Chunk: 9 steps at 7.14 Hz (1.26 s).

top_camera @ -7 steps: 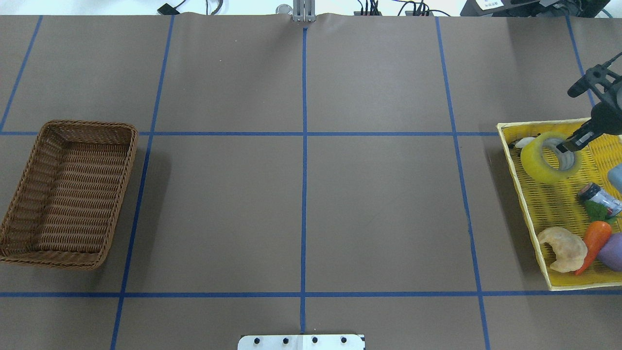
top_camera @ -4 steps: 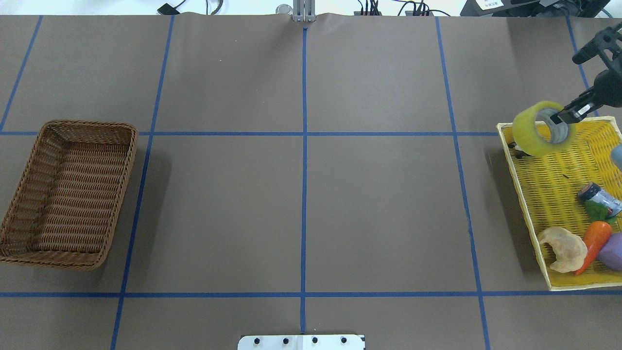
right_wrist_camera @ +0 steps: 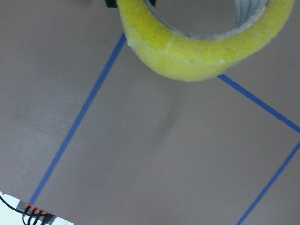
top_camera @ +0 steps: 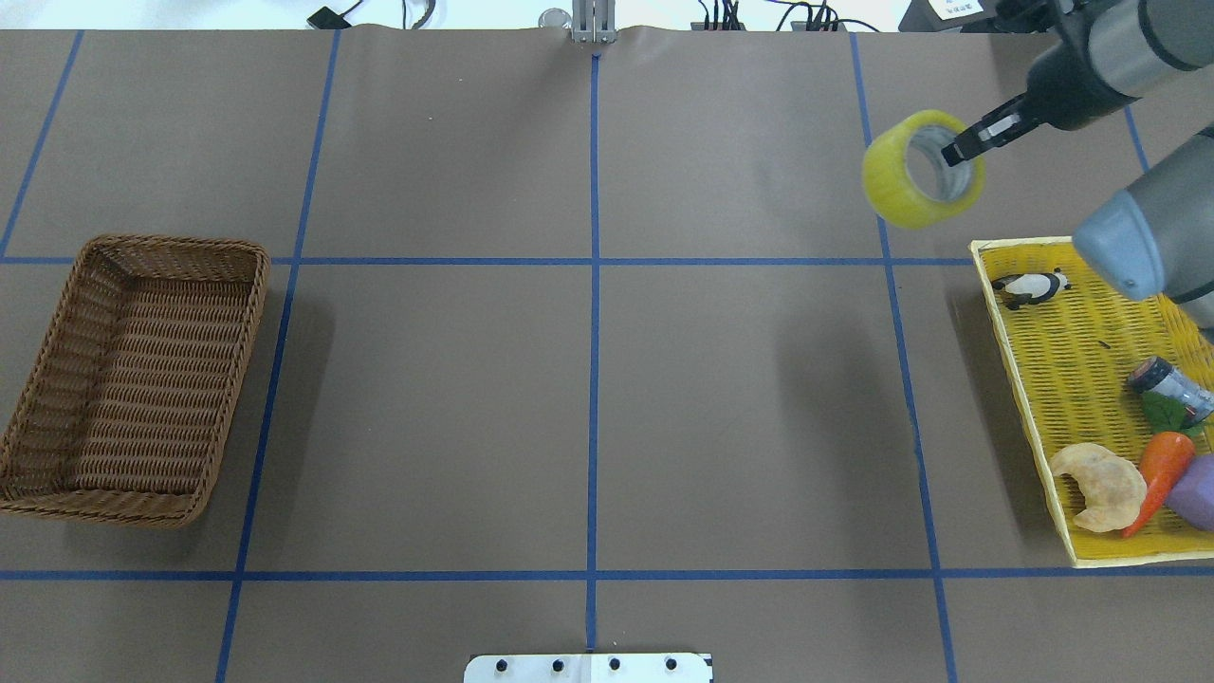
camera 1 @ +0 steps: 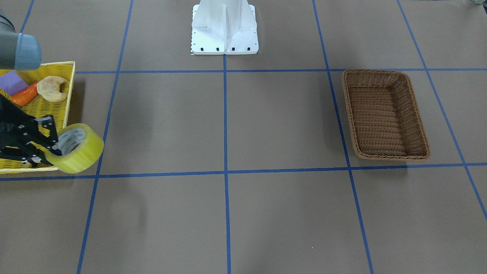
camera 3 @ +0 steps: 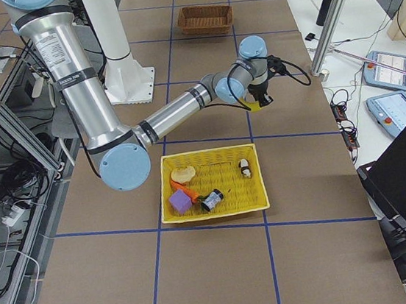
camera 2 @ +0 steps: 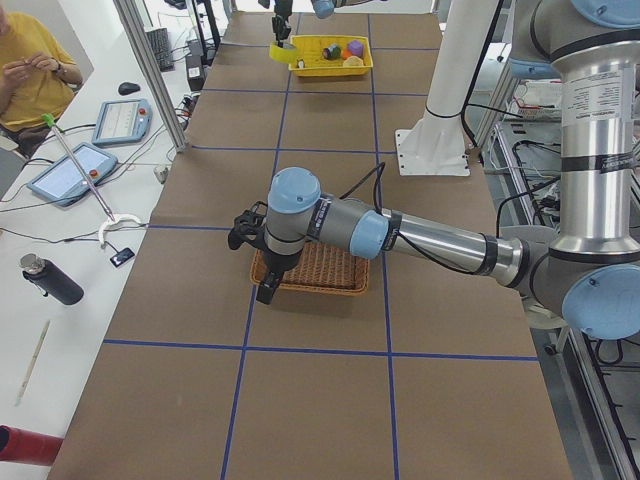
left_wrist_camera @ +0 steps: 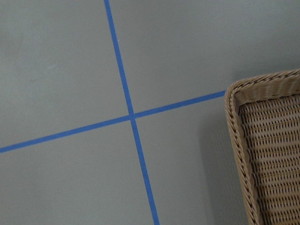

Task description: Move tape to another basket

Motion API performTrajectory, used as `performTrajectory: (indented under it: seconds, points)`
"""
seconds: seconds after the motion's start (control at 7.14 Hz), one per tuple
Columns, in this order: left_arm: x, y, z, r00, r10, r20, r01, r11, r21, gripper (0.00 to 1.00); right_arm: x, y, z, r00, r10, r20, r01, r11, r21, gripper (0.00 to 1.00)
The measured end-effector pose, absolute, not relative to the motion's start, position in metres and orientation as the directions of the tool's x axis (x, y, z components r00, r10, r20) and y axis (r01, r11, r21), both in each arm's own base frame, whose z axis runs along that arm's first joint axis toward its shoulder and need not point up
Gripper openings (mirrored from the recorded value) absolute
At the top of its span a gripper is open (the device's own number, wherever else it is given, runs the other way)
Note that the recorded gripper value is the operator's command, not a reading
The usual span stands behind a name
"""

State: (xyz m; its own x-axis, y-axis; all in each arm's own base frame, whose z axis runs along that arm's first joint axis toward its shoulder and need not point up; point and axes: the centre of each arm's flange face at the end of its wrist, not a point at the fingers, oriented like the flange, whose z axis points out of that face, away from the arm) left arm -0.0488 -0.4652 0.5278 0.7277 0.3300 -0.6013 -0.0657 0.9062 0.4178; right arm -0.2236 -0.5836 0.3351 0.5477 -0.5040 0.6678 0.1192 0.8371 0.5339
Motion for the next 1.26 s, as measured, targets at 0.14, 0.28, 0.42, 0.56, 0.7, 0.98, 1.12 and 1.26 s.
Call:
performTrajectory:
  seconds: [0.14,0.28,0.42,0.56,0.7,0.98,1.12,1.26]
  points:
    - [-0.048,-0.476,0.527,0.727,0.365,-0.582,-0.062,0.879,0.473,0.98,-0.259,-0.58,0.296,0.53,-0.47,0.706,0.077,0.856,0.511,0.0]
    - [-0.046,-0.488,0.526,0.718,0.394,-0.574,-0.057,0.855,0.515,0.98,-0.297,-0.573,0.26,0.524,-0.432,0.734,0.032,0.871,0.491,0.0]
    - [-0.044,-0.495,0.522,0.705,0.429,-0.565,-0.054,0.826,0.561,0.98,-0.335,-0.563,0.226,0.528,-0.403,0.748,-0.018,0.875,0.484,0.0]
    - [-0.041,-0.499,0.517,0.684,0.468,-0.559,-0.052,0.796,0.603,0.98,-0.37,-0.551,0.197,0.536,-0.373,0.758,-0.073,0.874,0.481,0.0]
    - [-0.029,-0.503,0.508,0.65,0.519,-0.556,-0.059,0.763,0.644,0.98,-0.402,-0.539,0.168,0.539,-0.34,0.771,-0.134,0.869,0.476,0.0]
    - [0.008,-0.523,0.468,0.575,0.568,-0.589,-0.043,0.74,0.671,1.0,-0.457,-0.53,0.126,0.532,-0.288,0.796,-0.236,0.852,0.467,0.0]
    - [0.028,-0.535,0.443,0.537,0.572,-0.62,-0.019,0.743,0.669,1.0,-0.484,-0.536,0.12,0.508,-0.273,0.817,-0.288,0.84,0.46,0.0]
    - [0.058,-0.55,0.415,0.483,0.595,-0.642,-0.017,0.74,0.673,1.0,-0.508,-0.546,0.116,0.484,-0.265,0.834,-0.328,0.829,0.454,0.0]
